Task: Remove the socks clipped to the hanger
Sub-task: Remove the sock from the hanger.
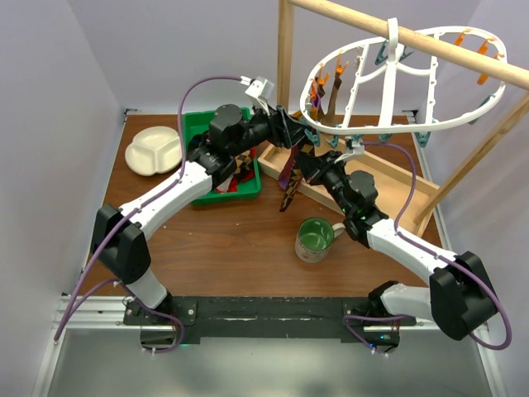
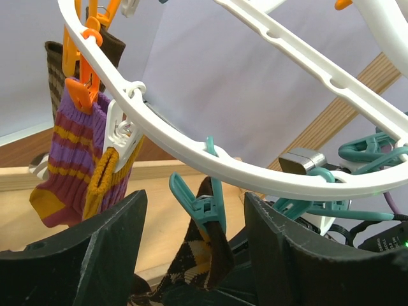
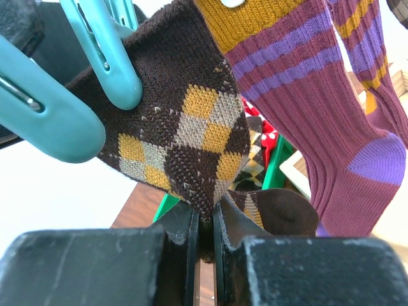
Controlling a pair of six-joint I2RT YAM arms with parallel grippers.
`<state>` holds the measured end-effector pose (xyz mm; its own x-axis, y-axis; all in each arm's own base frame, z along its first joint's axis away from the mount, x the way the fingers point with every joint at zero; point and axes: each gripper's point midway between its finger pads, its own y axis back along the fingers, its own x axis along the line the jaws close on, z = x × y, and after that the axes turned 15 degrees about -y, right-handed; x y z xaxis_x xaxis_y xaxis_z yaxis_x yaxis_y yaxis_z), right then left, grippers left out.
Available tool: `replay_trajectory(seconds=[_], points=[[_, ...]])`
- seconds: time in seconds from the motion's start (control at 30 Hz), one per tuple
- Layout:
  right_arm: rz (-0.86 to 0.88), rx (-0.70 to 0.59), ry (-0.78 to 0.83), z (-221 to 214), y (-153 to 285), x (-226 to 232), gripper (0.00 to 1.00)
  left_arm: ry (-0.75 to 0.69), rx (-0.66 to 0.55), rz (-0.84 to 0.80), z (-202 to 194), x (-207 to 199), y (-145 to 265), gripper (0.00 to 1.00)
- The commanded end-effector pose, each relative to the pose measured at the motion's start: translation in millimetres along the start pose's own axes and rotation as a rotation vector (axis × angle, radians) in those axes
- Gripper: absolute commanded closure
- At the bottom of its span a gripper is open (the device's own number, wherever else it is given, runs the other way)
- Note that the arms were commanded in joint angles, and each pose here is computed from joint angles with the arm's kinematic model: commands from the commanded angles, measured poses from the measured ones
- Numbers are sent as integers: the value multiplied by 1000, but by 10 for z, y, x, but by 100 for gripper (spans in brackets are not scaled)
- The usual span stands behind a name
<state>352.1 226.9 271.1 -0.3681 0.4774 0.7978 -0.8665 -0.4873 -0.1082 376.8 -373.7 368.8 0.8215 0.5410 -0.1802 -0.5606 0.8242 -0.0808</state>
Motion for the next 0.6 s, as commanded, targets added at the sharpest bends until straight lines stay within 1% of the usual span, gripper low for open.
replay_trajectory(seconds=[0.0, 0.1, 0.4, 0.5, 0.57], points=[[43, -33, 13, 157, -51, 191, 100, 0, -82, -20, 293, -48, -57, 32], [42, -32, 14, 154, -46, 187, 100, 9, -97, -25, 314, -52, -73, 32], [41, -33, 13, 157, -30, 187, 100, 54, -172, -57, 395, -113, -61, 42], [40, -32, 13, 156, -24, 185, 100, 57, -169, -61, 377, -116, -66, 47], [39, -31, 14, 151, -18, 178, 100, 59, -169, -57, 358, -107, -62, 59]])
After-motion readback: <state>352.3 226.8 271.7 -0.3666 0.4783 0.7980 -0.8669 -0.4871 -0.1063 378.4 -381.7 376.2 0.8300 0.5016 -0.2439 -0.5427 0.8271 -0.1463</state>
